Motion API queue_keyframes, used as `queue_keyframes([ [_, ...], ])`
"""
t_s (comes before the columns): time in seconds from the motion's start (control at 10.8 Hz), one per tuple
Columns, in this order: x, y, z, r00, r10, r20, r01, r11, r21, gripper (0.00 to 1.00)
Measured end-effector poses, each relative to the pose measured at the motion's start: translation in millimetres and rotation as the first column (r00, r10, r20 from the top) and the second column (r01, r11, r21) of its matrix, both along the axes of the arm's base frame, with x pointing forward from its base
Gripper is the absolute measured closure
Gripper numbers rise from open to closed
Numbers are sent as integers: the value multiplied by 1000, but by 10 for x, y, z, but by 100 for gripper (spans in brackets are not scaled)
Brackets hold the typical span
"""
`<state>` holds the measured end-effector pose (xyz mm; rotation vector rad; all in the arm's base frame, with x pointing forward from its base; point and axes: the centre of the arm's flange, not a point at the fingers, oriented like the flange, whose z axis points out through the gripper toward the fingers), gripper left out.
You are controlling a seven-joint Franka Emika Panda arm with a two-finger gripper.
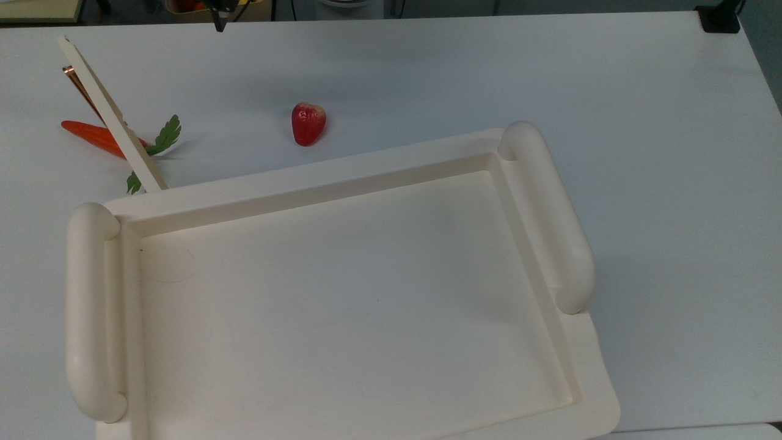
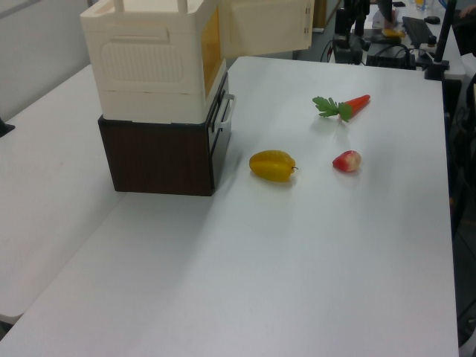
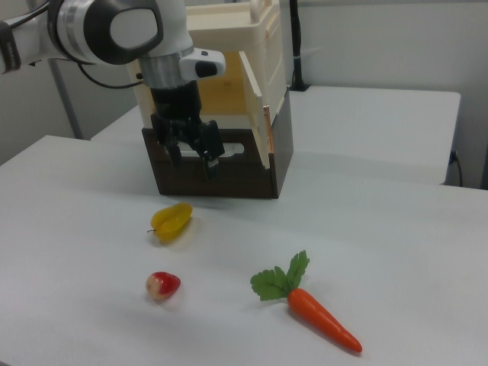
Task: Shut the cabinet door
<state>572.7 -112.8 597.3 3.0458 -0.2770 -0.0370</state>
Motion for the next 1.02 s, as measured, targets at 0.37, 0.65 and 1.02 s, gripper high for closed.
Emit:
queue_keyframes([
  [0.37, -11, -73, 1, 1000, -12, 2, 12, 1000, 0, 0],
  [0.65, -15, -92, 0, 1000, -16, 2, 16, 1000, 0, 0],
  [1.02, -19, -110, 1, 1000, -19, 2, 19, 1000, 0, 0],
])
